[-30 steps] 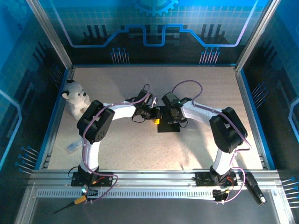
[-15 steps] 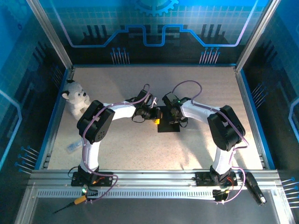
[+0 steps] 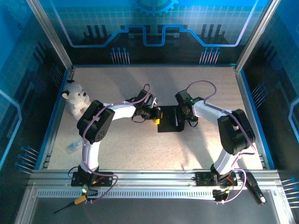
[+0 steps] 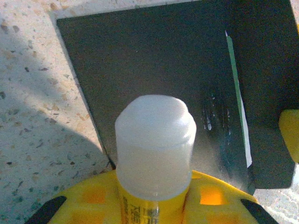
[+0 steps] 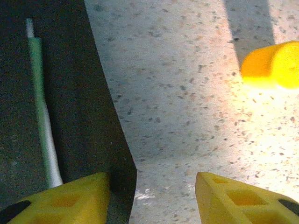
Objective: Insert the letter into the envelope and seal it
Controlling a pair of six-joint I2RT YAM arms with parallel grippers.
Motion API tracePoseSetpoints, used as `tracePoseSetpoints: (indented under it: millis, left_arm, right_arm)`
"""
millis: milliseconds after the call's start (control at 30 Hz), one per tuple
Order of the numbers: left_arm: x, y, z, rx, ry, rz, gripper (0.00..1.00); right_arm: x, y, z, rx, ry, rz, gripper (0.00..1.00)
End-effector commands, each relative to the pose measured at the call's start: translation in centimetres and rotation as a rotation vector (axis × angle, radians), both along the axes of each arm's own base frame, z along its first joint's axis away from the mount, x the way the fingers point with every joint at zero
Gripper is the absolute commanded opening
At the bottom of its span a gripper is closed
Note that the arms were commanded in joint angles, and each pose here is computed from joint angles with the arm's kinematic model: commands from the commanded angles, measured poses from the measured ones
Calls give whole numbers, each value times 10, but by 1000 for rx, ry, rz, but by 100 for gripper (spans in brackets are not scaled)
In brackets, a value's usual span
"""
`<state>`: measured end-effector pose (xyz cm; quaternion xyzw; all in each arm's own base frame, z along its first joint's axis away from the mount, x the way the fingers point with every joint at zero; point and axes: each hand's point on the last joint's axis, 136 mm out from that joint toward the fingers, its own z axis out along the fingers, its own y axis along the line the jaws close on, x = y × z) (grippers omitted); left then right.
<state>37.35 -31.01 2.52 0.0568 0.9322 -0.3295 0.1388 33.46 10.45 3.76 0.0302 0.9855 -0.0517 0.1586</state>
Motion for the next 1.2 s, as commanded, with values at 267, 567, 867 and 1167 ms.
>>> tracePoseSetpoints:
  millis: [267, 567, 867, 1167]
  left_arm:
    - [-19, 9, -19, 58, 61, -34, 0]
    - [-16, 8, -3, 56, 37, -43, 0]
    - [-6, 5, 48, 45, -48, -59, 3]
    - [-1, 1, 117, -46, -155, -42, 0]
  right_arm:
    - [4, -23, -21, 10, 8, -21, 49]
    - [8, -22, -13, 33, -24, -23, 50]
    - [22, -1, 35, 201, -138, -13, 50]
    - [28, 40, 115, 533, -286, 91, 51]
